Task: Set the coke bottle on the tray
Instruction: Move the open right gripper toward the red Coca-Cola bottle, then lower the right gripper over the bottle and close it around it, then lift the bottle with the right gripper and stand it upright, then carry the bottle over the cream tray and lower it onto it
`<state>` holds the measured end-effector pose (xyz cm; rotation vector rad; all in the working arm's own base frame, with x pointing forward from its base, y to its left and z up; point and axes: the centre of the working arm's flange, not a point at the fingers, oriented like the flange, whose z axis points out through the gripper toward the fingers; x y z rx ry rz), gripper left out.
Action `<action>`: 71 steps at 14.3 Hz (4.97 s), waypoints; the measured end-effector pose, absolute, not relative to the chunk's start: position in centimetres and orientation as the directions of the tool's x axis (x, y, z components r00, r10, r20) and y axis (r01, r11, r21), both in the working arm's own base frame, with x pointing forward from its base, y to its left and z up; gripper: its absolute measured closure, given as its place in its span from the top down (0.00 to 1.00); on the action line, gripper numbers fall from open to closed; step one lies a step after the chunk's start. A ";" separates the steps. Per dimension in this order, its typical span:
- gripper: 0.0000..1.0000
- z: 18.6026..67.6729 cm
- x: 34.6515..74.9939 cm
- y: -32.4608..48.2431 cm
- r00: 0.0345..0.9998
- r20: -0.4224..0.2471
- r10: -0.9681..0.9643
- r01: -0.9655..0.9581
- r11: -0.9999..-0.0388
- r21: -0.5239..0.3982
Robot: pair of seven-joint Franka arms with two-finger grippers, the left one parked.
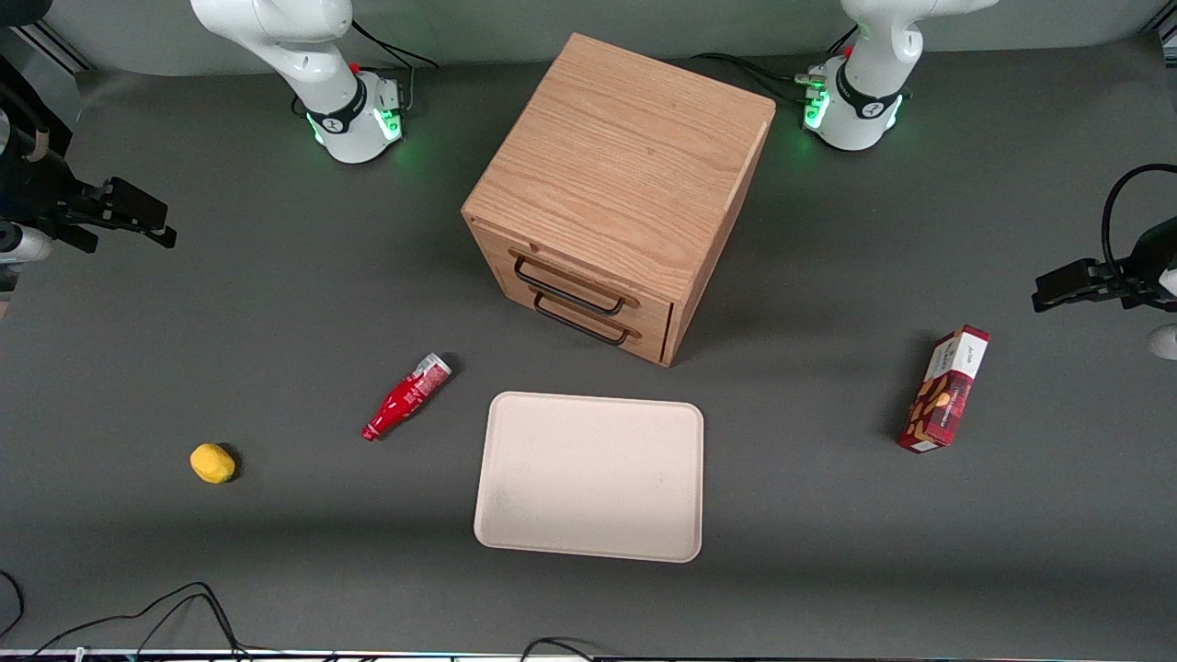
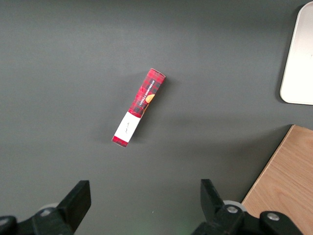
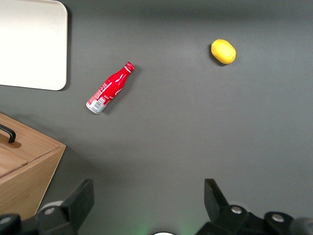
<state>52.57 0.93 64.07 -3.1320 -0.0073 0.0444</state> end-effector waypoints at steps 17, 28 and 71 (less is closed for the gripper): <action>1.00 41.9 59.2 14.9 0.881 -0.095 -0.464 -0.470 -0.881 -0.057; 1.00 21.4 58.9 16.0 0.727 -0.115 -0.676 -0.683 -0.730 -0.030; 0.54 25.1 71.3 33.0 0.996 -0.004 -0.089 -0.089 -0.989 -0.115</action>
